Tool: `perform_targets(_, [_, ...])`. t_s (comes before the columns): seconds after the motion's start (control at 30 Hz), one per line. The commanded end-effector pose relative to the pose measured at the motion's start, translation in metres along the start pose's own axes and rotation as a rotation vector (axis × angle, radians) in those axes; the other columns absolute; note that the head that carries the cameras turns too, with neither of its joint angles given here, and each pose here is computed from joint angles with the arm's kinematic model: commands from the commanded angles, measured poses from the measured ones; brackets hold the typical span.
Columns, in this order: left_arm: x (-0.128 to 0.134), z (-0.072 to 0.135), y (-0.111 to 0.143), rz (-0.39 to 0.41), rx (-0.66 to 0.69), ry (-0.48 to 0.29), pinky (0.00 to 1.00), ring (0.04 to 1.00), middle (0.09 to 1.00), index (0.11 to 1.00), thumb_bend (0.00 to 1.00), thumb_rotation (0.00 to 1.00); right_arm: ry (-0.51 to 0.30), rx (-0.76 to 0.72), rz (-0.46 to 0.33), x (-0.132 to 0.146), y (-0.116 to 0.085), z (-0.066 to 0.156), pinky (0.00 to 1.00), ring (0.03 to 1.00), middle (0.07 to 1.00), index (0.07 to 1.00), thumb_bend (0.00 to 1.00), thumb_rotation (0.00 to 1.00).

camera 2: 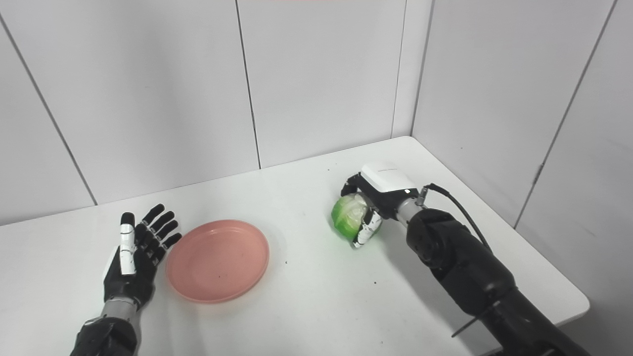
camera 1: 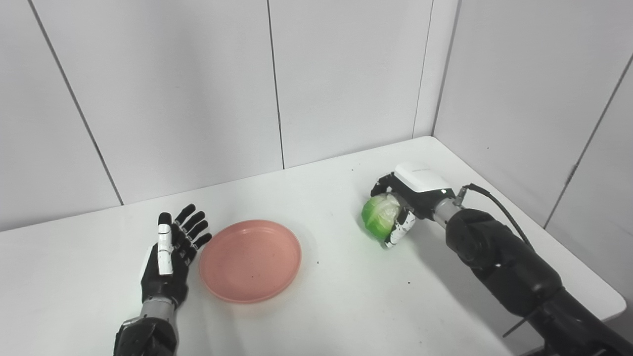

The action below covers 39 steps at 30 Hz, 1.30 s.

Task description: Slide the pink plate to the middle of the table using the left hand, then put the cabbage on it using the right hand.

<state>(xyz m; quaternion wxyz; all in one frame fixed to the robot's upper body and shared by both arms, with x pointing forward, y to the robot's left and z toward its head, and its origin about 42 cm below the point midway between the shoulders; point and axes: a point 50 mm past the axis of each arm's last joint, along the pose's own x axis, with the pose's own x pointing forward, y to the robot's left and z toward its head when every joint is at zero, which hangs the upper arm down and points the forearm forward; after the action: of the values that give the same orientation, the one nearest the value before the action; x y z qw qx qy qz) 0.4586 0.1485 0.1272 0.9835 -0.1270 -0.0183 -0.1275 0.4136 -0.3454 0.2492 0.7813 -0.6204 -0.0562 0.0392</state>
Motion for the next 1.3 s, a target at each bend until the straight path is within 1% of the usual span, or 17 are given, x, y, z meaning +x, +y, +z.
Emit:
perform_targets(0.0, [0.007,0.012,-0.004,-0.009,0.0,-0.028,0.79,0.853,0.833,0.809,0.83,0.96,-0.111,0.023,-0.176,0.013,-0.045,0.03,0.42,0.434,0.502,0.5,0.52,0.0])
perform_targets(0.1, [0.007,0.011,-0.006,-0.01,-0.001,-0.03,0.79,0.855,0.834,0.813,0.84,0.96,-0.186,0.074,-0.222,0.018,-0.058,0.054,0.42,0.429,0.508,0.498,0.52,0.0])
perform_targets(0.13, [0.007,0.011,-0.007,-0.01,0.0,-0.031,0.79,0.853,0.832,0.812,0.83,0.96,-0.202,0.086,-0.23,0.019,-0.061,0.061,0.43,0.433,0.506,0.497,0.52,0.0])
perform_targets(0.17, [0.006,0.012,-0.009,-0.011,0.007,-0.035,0.79,0.852,0.831,0.812,0.83,0.96,-0.228,0.097,-0.233,0.022,-0.066,0.072,0.43,0.435,0.506,0.497,0.52,0.0])
perform_targets(0.2, [0.006,0.012,-0.011,-0.011,0.012,-0.037,0.79,0.848,0.83,0.813,0.81,0.98,-0.244,0.102,-0.234,0.024,-0.069,0.079,0.43,0.432,0.509,0.497,0.52,0.0])
perform_targets(0.27, [0.005,0.014,-0.019,-0.007,0.03,-0.039,0.78,0.841,0.826,0.807,0.8,0.99,-0.304,0.117,-0.245,0.028,-0.075,0.097,0.43,0.432,0.509,0.496,0.52,0.0])
perform_targets(0.33, [0.003,0.015,-0.027,-0.003,0.037,-0.04,0.78,0.841,0.825,0.8,0.81,1.0,-0.335,0.124,-0.249,0.03,-0.078,0.108,0.43,0.432,0.509,0.496,0.52,0.0])
perform_targets(0.4, [0.002,0.016,-0.035,0.001,0.031,-0.05,0.81,0.847,0.83,0.807,0.78,1.0,-0.363,0.125,-0.252,0.032,-0.079,0.118,0.42,0.433,0.506,0.498,0.52,0.0])
perform_targets(0.47, [0.0,0.016,-0.044,0.012,0.031,-0.071,0.82,0.845,0.829,0.805,0.78,0.99,-0.397,0.134,-0.241,0.037,-0.078,0.132,0.43,0.434,0.506,0.496,0.52,0.0])
perform_targets(0.57, [0.001,0.013,-0.051,0.025,0.041,-0.108,0.82,0.84,0.828,0.808,0.75,0.99,-0.44,0.154,-0.221,0.045,-0.071,0.15,0.41,0.43,0.509,0.491,0.52,0.0])
perform_targets(0.67, [0.002,0.009,-0.057,0.041,0.033,-0.125,0.81,0.842,0.832,0.813,0.76,0.96,-0.472,0.155,-0.192,0.054,-0.06,0.165,0.38,0.426,0.509,0.492,0.52,0.0])
perform_targets(0.77, [0.002,0.007,-0.065,0.075,0.032,-0.14,0.8,0.831,0.827,0.81,0.75,0.95,-0.497,0.14,-0.156,0.06,-0.049,0.174,0.37,0.414,0.506,0.503,0.52,0.0])
perform_targets(0.87, [0.002,0.007,-0.071,0.108,0.023,-0.152,0.81,0.834,0.831,0.815,0.73,0.95,-0.504,0.129,-0.116,0.066,-0.038,0.179,0.38,0.416,0.505,0.504,0.52,0.0])
perform_targets(0.97, [0.001,0.007,-0.074,0.125,0.03,-0.166,0.82,0.85,0.846,0.824,0.7,0.98,-0.506,0.119,-0.085,0.07,-0.029,0.182,0.4,0.421,0.499,0.507,0.52,0.0])
perform_targets(1.0, [0.001,0.008,-0.074,0.125,0.04,-0.168,0.82,0.85,0.847,0.825,0.7,0.98,-0.505,0.108,-0.063,0.072,-0.025,0.183,0.4,0.421,0.499,0.507,0.52,0.0])
perform_targets(1.1, [0.0,0.009,-0.074,0.128,0.053,-0.168,0.85,0.885,0.883,0.865,0.71,1.0,-0.509,0.087,-0.009,0.076,-0.015,0.187,0.37,0.411,0.491,0.519,0.52,0.0])
perform_targets(1.27, [0.0,0.009,-0.074,0.142,0.05,-0.171,0.85,0.892,0.892,0.873,0.71,1.0,-0.505,0.052,0.056,0.08,-0.002,0.189,0.36,0.402,0.488,0.527,0.52,0.0])
